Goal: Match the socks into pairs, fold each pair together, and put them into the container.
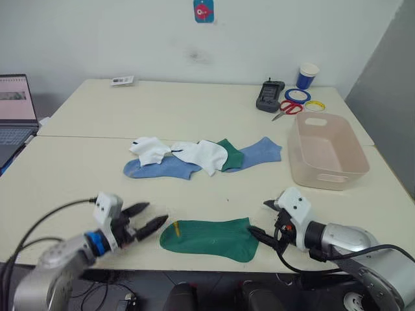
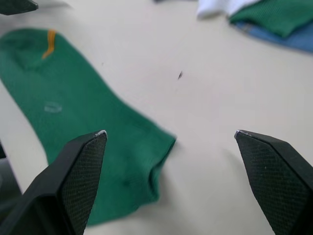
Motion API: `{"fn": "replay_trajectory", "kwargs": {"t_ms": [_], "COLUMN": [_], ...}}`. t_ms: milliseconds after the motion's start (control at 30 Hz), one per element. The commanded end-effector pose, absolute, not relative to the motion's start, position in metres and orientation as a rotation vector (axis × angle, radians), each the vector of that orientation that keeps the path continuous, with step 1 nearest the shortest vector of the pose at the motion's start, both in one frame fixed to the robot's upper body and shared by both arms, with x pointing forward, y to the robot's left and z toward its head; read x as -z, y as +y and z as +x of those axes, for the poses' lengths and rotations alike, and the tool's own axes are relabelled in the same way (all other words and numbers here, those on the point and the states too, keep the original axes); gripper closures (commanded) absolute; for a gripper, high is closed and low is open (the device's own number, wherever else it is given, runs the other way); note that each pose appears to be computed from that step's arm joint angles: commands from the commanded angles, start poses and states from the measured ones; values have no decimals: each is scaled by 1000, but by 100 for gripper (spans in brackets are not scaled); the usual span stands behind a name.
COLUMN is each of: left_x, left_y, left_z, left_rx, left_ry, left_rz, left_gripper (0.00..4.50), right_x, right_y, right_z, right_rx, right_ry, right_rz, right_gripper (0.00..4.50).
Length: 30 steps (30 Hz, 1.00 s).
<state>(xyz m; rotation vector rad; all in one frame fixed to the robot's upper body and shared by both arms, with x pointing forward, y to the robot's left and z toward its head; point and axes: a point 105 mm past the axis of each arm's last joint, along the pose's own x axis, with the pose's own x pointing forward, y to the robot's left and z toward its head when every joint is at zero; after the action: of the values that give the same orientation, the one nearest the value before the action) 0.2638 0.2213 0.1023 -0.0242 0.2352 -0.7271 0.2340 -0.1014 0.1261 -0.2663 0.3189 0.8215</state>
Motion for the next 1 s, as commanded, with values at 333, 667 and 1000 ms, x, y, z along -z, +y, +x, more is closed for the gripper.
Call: {"fn": "replay_trajectory", "kwargs": {"t_ms": [333,667,1000], "left_x": [-158,-170,-177], "left_y": [187,162,154], "left_z": [301,304,300], "left_rx": [1083,1126,1141], "left_ry": [183,133,105], "left_rz": [164,171,184], "left_gripper": [6,6,6], "right_x": [-175,-169,-156], "right_y": [-141,-103,-72], "right_z": [259,336,423], "right_rx": [-648,-559,-464], "right_ry": [152,106,166], "right_rz": [-398,-300,-101], "right_gripper": [0,0,0]}}
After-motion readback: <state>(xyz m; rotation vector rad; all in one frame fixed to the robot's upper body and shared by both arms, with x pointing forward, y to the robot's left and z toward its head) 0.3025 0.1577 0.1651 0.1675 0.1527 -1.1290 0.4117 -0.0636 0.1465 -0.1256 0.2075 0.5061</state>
